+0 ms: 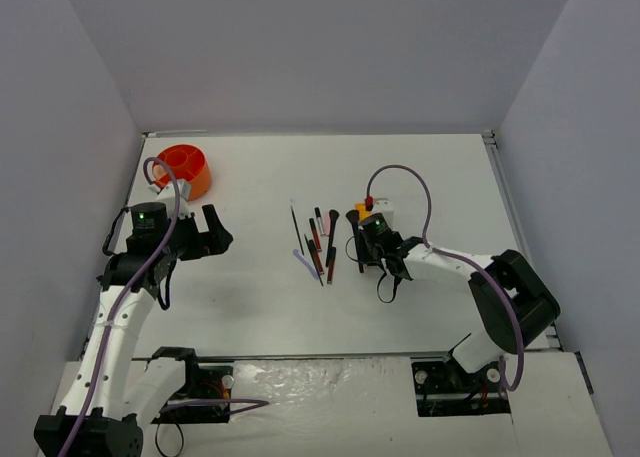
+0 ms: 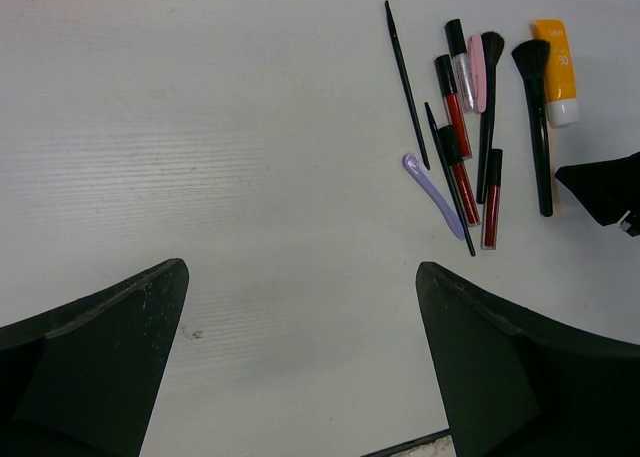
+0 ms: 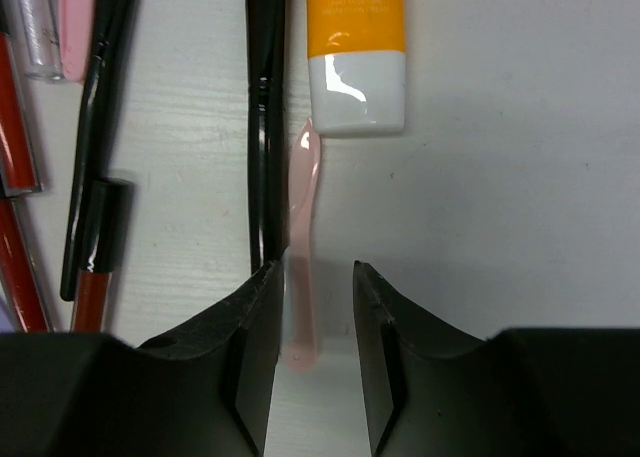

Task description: Organize the makeup

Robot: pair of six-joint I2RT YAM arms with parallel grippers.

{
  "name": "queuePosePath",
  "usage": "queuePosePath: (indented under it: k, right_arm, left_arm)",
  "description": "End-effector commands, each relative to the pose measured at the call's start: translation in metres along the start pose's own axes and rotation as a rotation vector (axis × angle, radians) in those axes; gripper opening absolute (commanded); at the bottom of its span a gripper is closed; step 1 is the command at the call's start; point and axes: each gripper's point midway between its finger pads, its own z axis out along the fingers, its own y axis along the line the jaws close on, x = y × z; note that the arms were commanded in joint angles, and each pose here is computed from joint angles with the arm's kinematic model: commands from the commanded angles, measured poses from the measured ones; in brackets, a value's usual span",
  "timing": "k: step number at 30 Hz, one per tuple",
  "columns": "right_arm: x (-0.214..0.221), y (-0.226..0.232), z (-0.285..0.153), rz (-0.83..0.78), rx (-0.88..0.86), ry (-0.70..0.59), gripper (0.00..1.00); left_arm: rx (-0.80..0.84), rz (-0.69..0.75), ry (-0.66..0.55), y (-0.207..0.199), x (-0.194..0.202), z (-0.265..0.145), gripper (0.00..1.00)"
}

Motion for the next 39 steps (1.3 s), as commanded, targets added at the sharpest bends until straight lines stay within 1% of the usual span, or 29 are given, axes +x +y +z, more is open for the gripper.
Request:
queuePosePath:
  k: [1, 8, 12, 30, 39]
  right_arm:
    - [-0.005, -0.002, 0.001, 0.011, 0.018, -0.041, 0.30]
    - [0.005, 0.002, 0.007, 0.003, -0.003, -0.014, 0.28]
    - [0.009, 0.012, 0.008, 0.002, -0.053, 0.002, 0.26]
    - [0.004, 0.026, -0.002, -0.019, -0.099, -0.021, 0.30]
    - [0.022, 0.029, 0.004, -0.029, -0.088, 0.028, 0.29]
  left_arm:
    - [0.036, 0.040, -0.072, -0.009, -0.022, -0.004, 0.97]
    - [0.033, 0.037, -0.062, -0.008, -0.020, -0.002, 0.97]
    - [0.031, 0.037, -0.061, -0.008, -0.020, -0.002, 0.97]
    - [0.022, 0.034, -0.050, -0.005, -0.017, 0.000, 0.97]
    - [0.016, 0.030, -0.044, -0.004, -0.016, 0.001, 0.97]
